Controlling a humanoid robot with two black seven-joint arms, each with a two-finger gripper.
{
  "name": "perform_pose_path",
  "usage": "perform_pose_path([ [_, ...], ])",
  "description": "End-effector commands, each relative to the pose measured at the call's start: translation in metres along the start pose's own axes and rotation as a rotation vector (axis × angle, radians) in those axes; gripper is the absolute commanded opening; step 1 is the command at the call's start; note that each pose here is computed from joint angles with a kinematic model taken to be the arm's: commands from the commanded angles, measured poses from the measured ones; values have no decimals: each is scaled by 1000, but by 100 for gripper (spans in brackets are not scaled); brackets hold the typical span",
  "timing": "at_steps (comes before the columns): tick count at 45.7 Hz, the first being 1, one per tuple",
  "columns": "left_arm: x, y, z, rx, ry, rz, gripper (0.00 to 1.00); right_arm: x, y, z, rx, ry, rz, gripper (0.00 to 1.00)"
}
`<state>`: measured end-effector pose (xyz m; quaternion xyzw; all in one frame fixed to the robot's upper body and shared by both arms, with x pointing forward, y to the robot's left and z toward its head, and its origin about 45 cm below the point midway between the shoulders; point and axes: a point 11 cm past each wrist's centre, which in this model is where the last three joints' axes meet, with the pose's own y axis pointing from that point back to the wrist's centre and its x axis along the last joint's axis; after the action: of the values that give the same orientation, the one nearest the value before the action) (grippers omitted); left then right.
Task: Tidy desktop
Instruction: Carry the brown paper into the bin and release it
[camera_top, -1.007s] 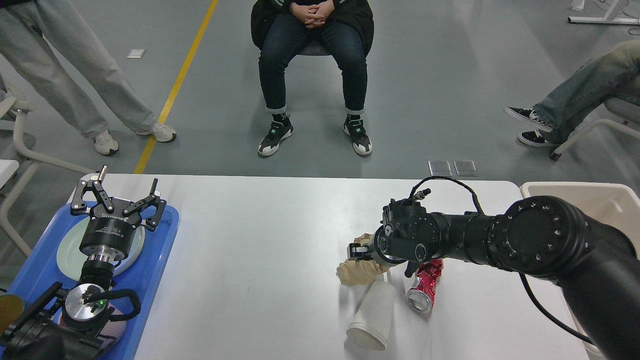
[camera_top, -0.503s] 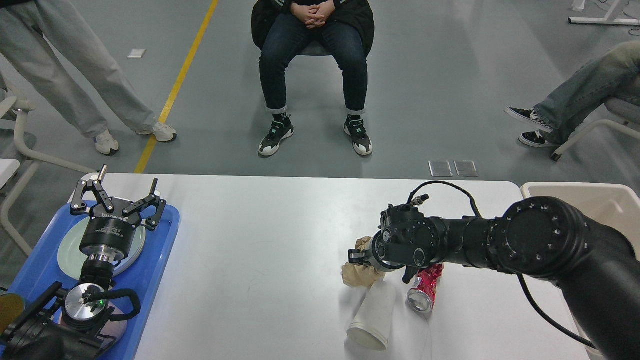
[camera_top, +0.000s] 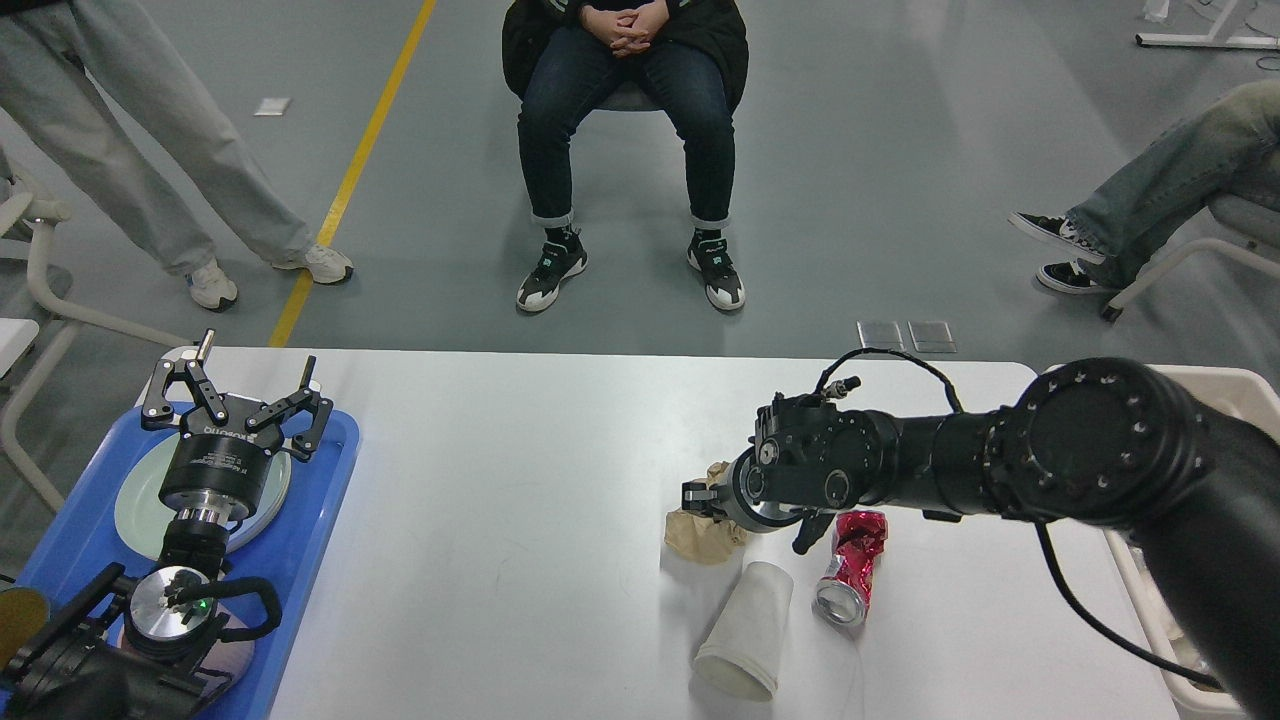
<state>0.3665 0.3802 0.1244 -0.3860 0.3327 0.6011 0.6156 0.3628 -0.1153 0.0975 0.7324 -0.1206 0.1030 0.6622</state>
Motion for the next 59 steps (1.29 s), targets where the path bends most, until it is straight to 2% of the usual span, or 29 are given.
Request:
perform_pose_path([
  [1,0,0,0,0,0,0,96,15,33,7,0,4,-8,0],
  [9,0,0,0,0,0,0,96,36,93,40,-71,64,-1,0],
  [16,0,0,0,0,0,0,96,48,163,72,-142,51,-22,0],
  [25,0,0,0,0,0,0,96,59,255,96,-84,25,-109,0],
  [31,0,0,0,0,0,0,96,59,289,110,-30,-26,-133,0],
  [39,1,1,0,-1,0,2,96,62,292,148,-106,-89,-86,0],
  [44,0,1,0,-1,0,0,96,58,285,197,-174,-191,-40,0],
  [56,1,1,0,-1,0,2,96,25,231,342,-314,-402,-16,0],
  [59,1,1,1,-2,-2,2,96,12,203,373,-361,-426,-29,0],
])
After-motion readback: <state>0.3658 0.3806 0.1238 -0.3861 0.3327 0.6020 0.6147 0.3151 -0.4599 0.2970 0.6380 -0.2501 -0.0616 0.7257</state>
